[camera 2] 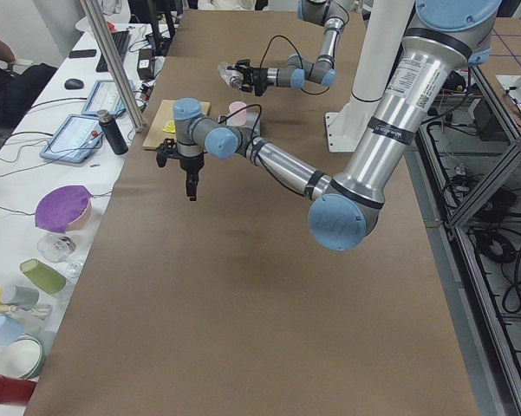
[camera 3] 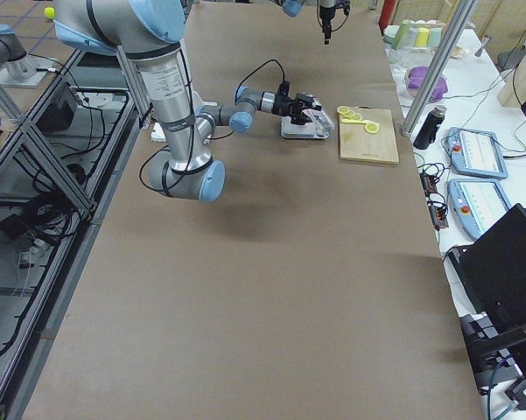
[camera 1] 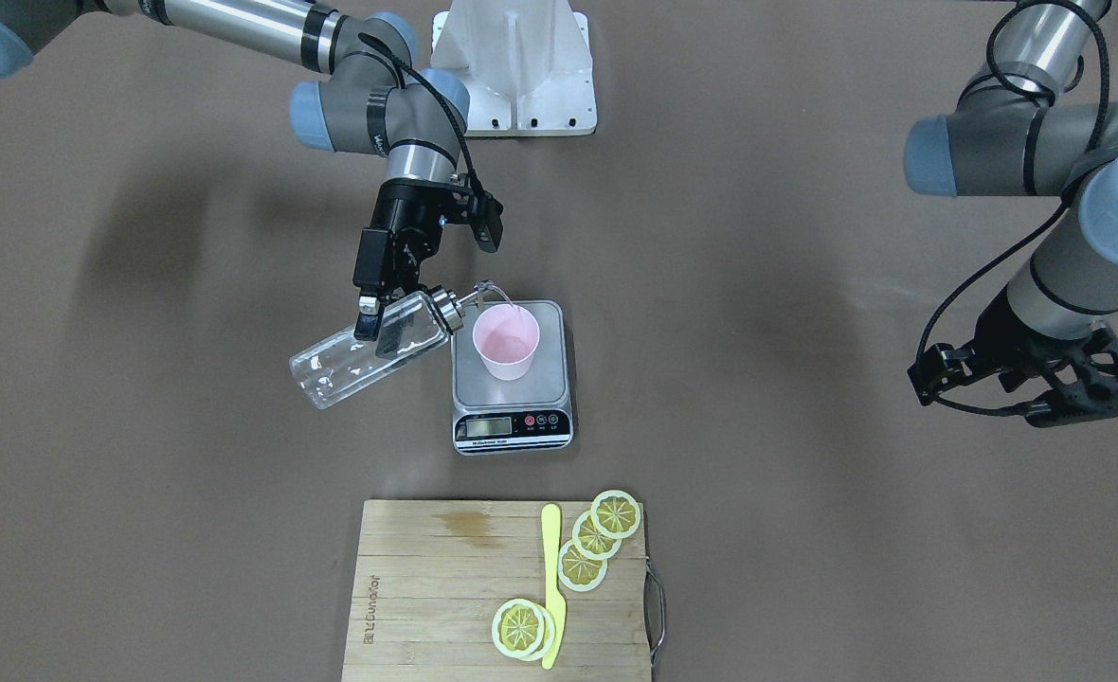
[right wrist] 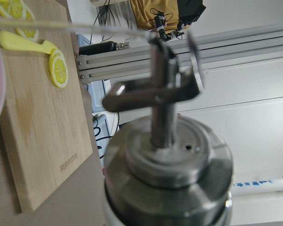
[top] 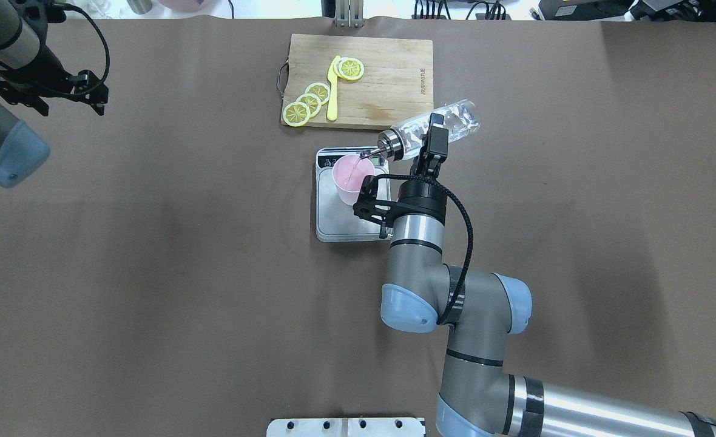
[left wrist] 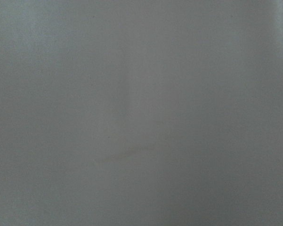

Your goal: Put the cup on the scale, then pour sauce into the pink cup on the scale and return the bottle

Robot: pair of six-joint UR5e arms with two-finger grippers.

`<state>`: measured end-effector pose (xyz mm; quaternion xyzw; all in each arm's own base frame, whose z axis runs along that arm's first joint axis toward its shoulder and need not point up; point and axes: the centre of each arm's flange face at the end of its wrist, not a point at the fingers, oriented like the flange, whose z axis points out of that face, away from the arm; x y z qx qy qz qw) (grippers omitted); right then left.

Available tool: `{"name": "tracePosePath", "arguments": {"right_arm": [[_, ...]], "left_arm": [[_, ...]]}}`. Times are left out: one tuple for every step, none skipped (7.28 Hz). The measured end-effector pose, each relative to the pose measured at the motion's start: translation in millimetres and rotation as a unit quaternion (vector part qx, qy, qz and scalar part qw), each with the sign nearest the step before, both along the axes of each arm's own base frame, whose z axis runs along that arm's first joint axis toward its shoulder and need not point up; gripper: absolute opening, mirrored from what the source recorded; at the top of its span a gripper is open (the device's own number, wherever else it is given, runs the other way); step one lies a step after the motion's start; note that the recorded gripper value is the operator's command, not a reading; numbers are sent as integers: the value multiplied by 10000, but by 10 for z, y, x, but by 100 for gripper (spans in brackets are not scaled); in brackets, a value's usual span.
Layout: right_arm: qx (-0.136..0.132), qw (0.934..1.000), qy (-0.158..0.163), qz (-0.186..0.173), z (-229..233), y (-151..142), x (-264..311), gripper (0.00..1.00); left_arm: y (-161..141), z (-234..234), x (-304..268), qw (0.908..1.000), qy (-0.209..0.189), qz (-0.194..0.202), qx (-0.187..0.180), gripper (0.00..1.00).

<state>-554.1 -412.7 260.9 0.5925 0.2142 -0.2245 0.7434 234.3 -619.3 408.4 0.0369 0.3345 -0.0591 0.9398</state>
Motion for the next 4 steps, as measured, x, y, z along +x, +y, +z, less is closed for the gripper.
{"name": "tracePosePath", "arguments": {"right_arm": [[-65, 9991, -393, -121, -36, -64, 80, 0], [-132, 9957, -885, -223, -70, -109, 211, 0], [-220, 9889, -1444, -270, -46, -119, 394, 0], [-321, 9788, -2008, -250, 59, -99, 618, 0]], "left_arm": [[-3, -7, 1, 10000, 1, -3, 3, 98], [-7, -16, 2, 10000, 2, -6, 10, 98], [-13, -32, 1, 10000, 7, -12, 20, 98], [-20, -59, 1, 10000, 18, -20, 35, 98]]}}
